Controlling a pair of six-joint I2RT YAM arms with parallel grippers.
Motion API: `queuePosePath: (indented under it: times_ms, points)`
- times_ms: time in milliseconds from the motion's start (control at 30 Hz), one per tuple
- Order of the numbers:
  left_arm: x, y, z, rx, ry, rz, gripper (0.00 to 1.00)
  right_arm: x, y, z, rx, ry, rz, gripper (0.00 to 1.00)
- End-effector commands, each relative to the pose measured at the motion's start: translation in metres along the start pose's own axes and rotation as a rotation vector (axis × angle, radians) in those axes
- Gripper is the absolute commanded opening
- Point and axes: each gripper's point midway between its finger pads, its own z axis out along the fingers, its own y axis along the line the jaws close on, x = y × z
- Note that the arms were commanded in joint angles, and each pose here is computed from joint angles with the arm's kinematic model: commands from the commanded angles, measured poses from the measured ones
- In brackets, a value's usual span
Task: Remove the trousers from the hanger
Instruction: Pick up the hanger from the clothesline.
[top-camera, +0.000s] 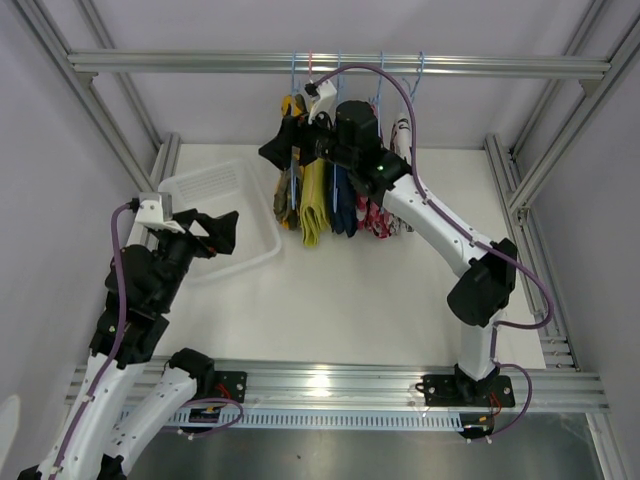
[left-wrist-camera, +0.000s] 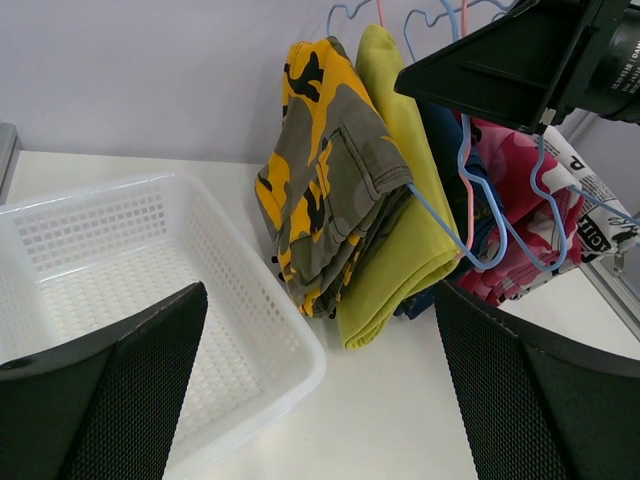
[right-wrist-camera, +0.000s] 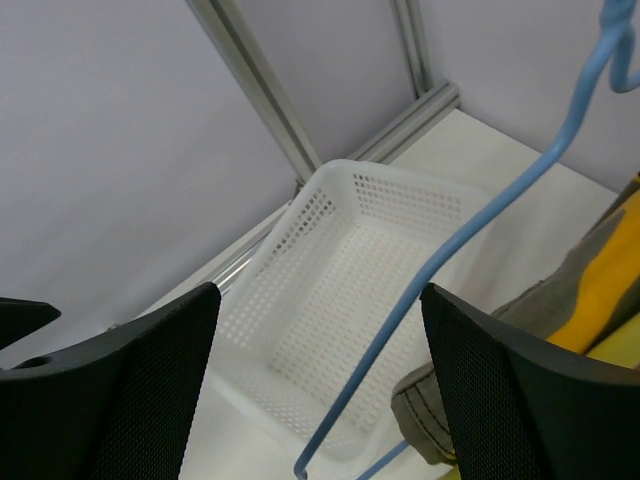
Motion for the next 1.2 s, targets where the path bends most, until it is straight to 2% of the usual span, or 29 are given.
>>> queuePosePath:
  times_ms: [0,200,333,567,600,633,700,733,767,1000,1067,1167]
  points:
    - [-0.015,-0.011,-0.003,0.044,-0.024,-0.014,0.99,-0.019,0.017,0.004,-0.098,-0.056,0.025,0.85]
    - [-0.016,-0.012,-0.003,0.049,-0.026,-0.013,1.00,-0.011,0.020,0.007,-0.129,-0.044,0.049,0.75]
    - [-0.014,-0.014,-0.002,0.062,-0.016,-0.010,0.99,-0.020,0.025,0.004,-0.145,-0.088,0.038,0.61]
    - [-0.012,-0.016,-0.001,0.073,-0.008,-0.010,0.99,-0.021,0.027,-0.003,-0.154,-0.094,0.035,0.47]
    - [-0.012,-0.017,-0.001,0.074,-0.008,-0.010,0.99,-0.018,0.027,-0.003,-0.157,-0.088,0.037,0.41]
    - [-0.012,-0.017,-0.001,0.075,-0.006,-0.009,0.99,-0.021,0.028,-0.004,-0.162,-0.097,0.035,0.30]
    - [-0.012,-0.018,-0.001,0.079,-0.007,-0.008,0.99,-0.021,0.030,-0.005,-0.177,-0.096,0.040,0.23]
    - [-0.011,-0.017,-0.001,0.077,-0.004,-0.008,0.99,-0.021,0.030,-0.005,-0.185,-0.096,0.043,0.08]
    - [-0.012,-0.017,-0.001,0.078,-0.005,-0.008,0.99,-0.019,0.030,-0.004,-0.194,-0.094,0.046,0.02]
    - [-0.011,-0.019,0.000,0.086,0.001,-0.006,0.99,-0.023,0.037,-0.008,-0.260,-0.111,0.052,0.00]
    - [-0.011,-0.020,-0.001,0.090,-0.001,-0.006,0.99,-0.024,0.034,-0.009,-0.251,-0.114,0.058,0.03]
    - [-0.011,-0.019,-0.001,0.090,-0.001,-0.004,0.99,-0.026,0.031,-0.009,-0.243,-0.117,0.064,0.00]
